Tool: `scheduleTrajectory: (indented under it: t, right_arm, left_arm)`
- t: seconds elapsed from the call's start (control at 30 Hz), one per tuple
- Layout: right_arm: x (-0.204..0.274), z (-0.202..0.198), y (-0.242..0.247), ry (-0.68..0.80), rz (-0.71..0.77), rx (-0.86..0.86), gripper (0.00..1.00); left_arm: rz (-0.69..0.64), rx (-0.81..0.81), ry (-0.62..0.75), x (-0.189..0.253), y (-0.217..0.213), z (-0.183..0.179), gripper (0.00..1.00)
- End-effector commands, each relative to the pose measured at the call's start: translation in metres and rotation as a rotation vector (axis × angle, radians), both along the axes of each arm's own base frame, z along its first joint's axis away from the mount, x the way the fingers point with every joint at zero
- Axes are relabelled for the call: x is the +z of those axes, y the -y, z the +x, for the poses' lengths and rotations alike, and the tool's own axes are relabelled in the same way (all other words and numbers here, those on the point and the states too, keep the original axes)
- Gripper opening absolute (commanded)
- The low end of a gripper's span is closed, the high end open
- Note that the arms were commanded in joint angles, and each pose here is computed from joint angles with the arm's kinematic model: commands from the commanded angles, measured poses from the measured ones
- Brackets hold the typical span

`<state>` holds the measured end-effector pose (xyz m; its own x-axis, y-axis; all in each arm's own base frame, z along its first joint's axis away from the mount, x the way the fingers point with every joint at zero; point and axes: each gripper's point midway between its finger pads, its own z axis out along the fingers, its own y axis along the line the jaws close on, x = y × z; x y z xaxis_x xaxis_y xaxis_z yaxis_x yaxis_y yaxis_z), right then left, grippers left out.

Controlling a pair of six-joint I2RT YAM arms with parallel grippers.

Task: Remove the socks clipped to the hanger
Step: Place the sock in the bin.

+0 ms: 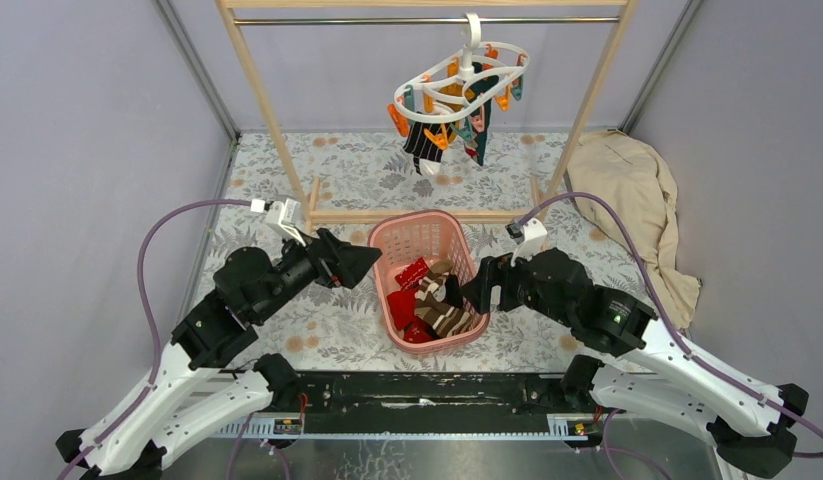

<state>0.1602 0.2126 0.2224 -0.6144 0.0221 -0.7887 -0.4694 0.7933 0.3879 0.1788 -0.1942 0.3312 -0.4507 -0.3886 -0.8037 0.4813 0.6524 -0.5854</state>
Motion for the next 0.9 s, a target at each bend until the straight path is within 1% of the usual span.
scheduleTrajectory:
  t: [0.0, 0.17, 0.33, 0.5, 0.67, 0.87]
  right_arm:
    - [0.015, 0.011, -0.007, 0.063, 0.073, -0.030, 0.85]
    - [0.028, 0.016, -0.010, 0.101, 0.085, -0.035, 0.87]
    - [0.041, 0.022, -0.009, 0.144, 0.108, -0.053, 0.91]
    - [0.036, 0.029, -0.005, 0.166, 0.084, -0.087, 0.95]
    - [0.041, 0.038, -0.004, 0.211, 0.084, -0.112, 0.98]
    - [0.045, 0.050, -0.017, 0.237, 0.064, -0.107, 1.00]
  left_arm:
    - [0.002, 0.022, -0.012, -0.010, -0.001, 0.004, 0.99]
    - [-0.013, 0.010, -0.005, -0.012, 0.004, 0.005, 0.99]
    - [-0.043, -0.048, -0.015, -0.022, 0.017, 0.002, 0.99]
    - [-0.061, -0.135, -0.049, -0.034, 0.032, -0.006, 0.99]
    - [-0.051, -0.159, -0.056, -0.038, 0.036, -0.008, 0.99]
    - [-0.066, -0.187, -0.064, -0.034, 0.041, -0.011, 0.99]
